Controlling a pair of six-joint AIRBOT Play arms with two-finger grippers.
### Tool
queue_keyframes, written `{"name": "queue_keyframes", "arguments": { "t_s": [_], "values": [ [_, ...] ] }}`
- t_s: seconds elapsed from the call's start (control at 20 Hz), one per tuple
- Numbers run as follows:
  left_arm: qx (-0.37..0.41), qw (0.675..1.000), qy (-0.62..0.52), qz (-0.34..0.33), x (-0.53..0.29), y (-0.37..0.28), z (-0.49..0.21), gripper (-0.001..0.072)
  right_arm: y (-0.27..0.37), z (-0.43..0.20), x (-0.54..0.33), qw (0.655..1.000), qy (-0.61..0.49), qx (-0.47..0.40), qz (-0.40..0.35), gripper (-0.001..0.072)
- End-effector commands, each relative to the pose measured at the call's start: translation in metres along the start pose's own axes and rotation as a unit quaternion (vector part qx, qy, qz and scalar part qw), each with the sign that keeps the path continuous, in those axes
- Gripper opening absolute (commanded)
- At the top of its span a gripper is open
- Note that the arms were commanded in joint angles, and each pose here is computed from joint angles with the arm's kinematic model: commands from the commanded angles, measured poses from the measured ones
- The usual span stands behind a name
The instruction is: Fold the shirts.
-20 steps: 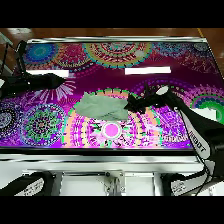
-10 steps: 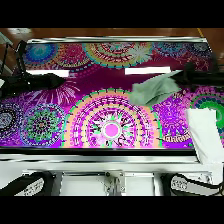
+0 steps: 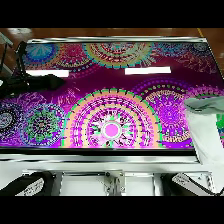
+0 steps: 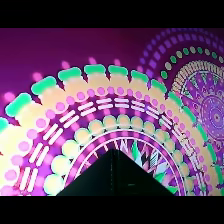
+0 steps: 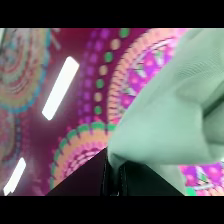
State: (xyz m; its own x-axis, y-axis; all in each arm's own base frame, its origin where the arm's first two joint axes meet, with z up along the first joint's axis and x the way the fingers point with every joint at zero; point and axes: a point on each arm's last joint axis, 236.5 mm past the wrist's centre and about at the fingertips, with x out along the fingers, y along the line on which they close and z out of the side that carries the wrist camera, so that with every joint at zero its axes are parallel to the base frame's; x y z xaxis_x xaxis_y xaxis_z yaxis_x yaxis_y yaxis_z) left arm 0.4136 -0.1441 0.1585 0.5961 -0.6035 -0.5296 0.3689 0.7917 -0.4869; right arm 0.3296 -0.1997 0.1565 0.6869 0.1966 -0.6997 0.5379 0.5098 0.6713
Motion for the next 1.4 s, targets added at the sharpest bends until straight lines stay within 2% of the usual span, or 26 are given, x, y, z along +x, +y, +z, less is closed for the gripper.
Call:
{"name": "queue_keyframes", "arguments": {
  "t_s": [0.0, 0.15, 0.45, 0.65, 0.85, 0.9, 0.95, 1.0, 1.05, 1.2, 1.3, 1.35],
  "values": [
    [-0.002, 1.000, 0.005, -0.004, -0.002, -0.003, -0.002, 0.0045, -0.060, -0.015, -0.029, 0.996, 0.024, 0.018, -0.088, 0.0053],
    [-0.002, 1.000, 0.005, -0.004, -0.002, -0.004, -0.002, 0.0046, -0.100, -0.037, -0.046, 0.984, 0.068, 0.025, -0.161, 0.0053],
    [-0.003, 1.000, 0.005, -0.004, -0.002, -0.004, -0.002, 0.0046, -0.157, -0.068, -0.089, 0.957, 0.115, 0.076, -0.256, 0.0053],
    [-0.010, 1.000, 0.005, -0.004, -0.002, -0.004, -0.002, 0.0046, -0.182, -0.067, -0.102, 0.945, 0.098, 0.103, -0.294, 0.0053],
    [-0.014, 1.000, 0.004, -0.007, -0.002, -0.006, -0.002, 0.0046, -0.206, -0.095, -0.070, 0.940, 0.139, 0.133, -0.283, 0.0053],
    [-0.015, 1.000, 0.003, -0.009, -0.002, -0.006, -0.002, 0.0046, -0.215, -0.106, -0.060, 0.937, 0.152, 0.141, -0.282, 0.0075],
    [-0.016, 1.000, 0.003, -0.010, -0.002, -0.007, -0.001, 0.0046, -0.224, -0.114, -0.052, 0.935, 0.159, 0.143, -0.283, 0.0102],
    [-0.016, 1.000, 0.002, -0.010, -0.002, -0.007, -0.001, 0.0046, -0.231, -0.119, -0.045, 0.935, 0.164, 0.138, -0.283, 0.0486],
    [-0.016, 1.000, 0.002, -0.010, -0.002, -0.007, -0.001, 0.0046, -0.233, -0.123, -0.041, 0.937, 0.171, 0.127, -0.279, 0.0694],
    [-0.015, 1.000, 0.002, -0.010, -0.002, -0.006, -0.001, 0.0046, -0.227, -0.106, -0.047, 0.943, 0.149, 0.111, -0.277, 0.0693],
    [-0.015, 1.000, 0.002, -0.009, -0.002, -0.006, -0.001, 0.0045, -0.192, -0.064, -0.050, 0.966, 0.084, 0.085, -0.229, 0.0693],
    [-0.013, 1.000, 0.002, -0.009, -0.002, -0.006, -0.001, 0.0045, -0.160, -0.030, -0.051, 0.982, 0.028, 0.051, -0.180, 0.0693]
  ]
}}
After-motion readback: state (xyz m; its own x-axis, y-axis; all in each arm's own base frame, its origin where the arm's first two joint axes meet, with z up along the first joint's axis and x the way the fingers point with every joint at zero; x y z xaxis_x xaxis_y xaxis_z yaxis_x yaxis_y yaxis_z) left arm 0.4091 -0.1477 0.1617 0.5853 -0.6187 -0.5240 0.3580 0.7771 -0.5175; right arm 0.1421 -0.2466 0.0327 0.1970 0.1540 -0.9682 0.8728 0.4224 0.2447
